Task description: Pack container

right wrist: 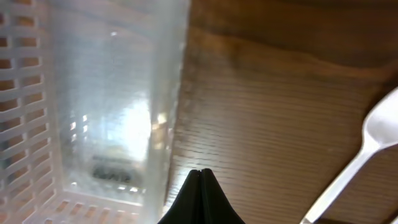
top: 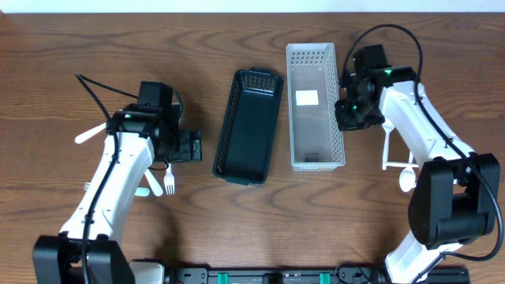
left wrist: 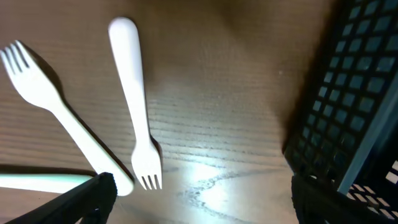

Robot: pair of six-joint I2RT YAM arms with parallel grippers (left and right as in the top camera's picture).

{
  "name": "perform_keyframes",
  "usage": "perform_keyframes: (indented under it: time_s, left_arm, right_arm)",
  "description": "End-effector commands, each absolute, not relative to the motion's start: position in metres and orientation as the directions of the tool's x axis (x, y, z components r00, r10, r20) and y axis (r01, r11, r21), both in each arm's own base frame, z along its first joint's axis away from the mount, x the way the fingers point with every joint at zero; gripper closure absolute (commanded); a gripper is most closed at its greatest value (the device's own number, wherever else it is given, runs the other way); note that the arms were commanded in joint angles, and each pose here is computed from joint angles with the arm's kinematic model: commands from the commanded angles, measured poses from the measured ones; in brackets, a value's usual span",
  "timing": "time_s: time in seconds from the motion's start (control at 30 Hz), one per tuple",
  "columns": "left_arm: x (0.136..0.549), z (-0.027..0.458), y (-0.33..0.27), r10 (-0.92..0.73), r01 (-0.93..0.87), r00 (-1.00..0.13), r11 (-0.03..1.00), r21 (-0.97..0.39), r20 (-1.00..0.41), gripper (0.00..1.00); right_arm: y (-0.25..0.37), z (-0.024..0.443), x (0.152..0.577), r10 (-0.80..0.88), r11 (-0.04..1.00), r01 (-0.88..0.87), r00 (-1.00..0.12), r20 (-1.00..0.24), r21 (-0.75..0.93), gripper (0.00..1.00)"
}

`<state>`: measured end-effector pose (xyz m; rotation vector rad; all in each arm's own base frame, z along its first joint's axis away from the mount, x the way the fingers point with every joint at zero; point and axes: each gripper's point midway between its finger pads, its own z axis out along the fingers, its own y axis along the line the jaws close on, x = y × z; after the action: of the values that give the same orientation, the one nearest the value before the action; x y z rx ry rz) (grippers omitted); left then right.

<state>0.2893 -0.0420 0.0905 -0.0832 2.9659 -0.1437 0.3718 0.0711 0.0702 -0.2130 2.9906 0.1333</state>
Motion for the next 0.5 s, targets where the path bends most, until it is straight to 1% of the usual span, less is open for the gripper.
perform_keyframes:
  time_s: [0.0,0.17,0.3,0.4,0.47]
  left_arm:
    - [0.288,0.086,-0.050,-0.039,-0.022,-0.989,0.992,-0.125,-0.139,0.10]
    - [0.283,0.076,-0.062,-0.005,0.008,-0.996,0.991,-0.135,-0.091,0.16]
    - [0.280,0.069,-0.070,0.023,0.031,-0.998,0.991,-0.132,-0.065,0.31]
    - [0.278,0.065,-0.075,0.042,0.049,-0.998,0.990,-0.130,-0.052,0.43]
    - [0.277,0.064,-0.079,0.056,0.062,-0.997,0.990,-0.130,-0.050,0.45]
  right_arm:
    - [0.079,0.070,0.369,-0.141,0.984,-0.154,-0.981,-0.136,0.090,0.99]
    - [0.081,0.069,0.366,-0.148,0.983,-0.160,-0.981,-0.125,0.091,0.99]
    - [0.092,0.070,0.361,-0.193,0.966,-0.210,-0.974,-0.121,0.153,0.99]
    - [0.093,0.071,0.362,-0.192,0.965,-0.210,-0.974,-0.123,0.158,0.99]
    - [0.095,0.071,0.361,-0.199,0.961,-0.218,-0.972,-0.124,0.167,0.99]
